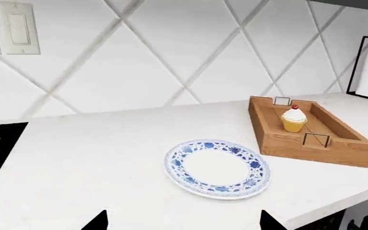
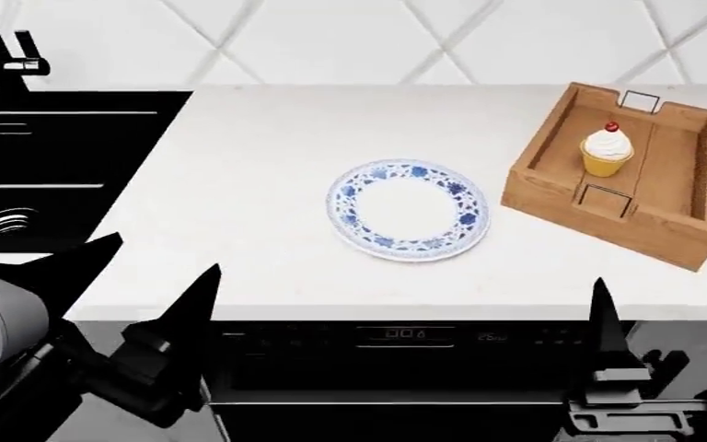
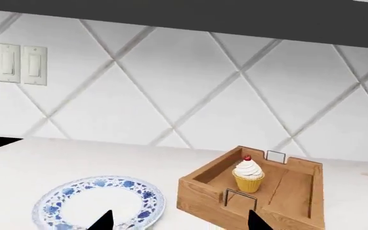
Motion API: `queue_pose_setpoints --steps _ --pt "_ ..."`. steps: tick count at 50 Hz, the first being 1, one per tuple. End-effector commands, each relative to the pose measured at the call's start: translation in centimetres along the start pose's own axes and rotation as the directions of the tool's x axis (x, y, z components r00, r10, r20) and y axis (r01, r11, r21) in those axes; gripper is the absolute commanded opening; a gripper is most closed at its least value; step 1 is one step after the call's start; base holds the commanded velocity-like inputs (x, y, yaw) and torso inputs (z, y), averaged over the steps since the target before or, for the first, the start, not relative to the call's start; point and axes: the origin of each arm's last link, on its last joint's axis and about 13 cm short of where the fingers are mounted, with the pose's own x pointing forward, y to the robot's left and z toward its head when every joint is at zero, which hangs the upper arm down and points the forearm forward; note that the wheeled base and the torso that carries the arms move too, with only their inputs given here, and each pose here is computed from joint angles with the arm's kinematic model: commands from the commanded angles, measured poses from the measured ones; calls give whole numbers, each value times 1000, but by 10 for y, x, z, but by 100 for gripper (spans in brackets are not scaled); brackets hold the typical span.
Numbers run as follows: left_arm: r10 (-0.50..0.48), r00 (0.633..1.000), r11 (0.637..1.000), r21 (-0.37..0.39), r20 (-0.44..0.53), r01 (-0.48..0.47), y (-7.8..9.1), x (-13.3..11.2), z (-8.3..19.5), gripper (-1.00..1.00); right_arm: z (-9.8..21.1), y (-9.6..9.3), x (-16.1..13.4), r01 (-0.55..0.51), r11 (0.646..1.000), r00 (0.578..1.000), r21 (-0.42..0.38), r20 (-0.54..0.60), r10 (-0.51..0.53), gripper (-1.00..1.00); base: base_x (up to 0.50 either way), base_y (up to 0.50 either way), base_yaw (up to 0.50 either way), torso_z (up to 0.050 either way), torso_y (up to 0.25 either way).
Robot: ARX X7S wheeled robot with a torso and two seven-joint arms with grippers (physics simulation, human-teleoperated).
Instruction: Move the dessert items from the plate to the tray.
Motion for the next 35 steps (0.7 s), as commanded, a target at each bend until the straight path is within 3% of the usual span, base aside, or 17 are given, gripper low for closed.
queue_pose_setpoints --steps 1,11,35 --pt "36 999 999 6 14 -36 2 0 -7 100 -1 -1 4 -29 1000 1000 -3 -1 29 100 -144 500 0 0 0" --pt "81 995 996 16 50 -82 1 -5 -6 100 0 -1 4 -23 1000 1000 -10 4 23 100 -144 500 0 0 0" --pt "93 994 996 9 57 -93 2 -7 -8 100 0 1 5 -21 999 1000 -27 9 22 100 -19 500 0 0 0"
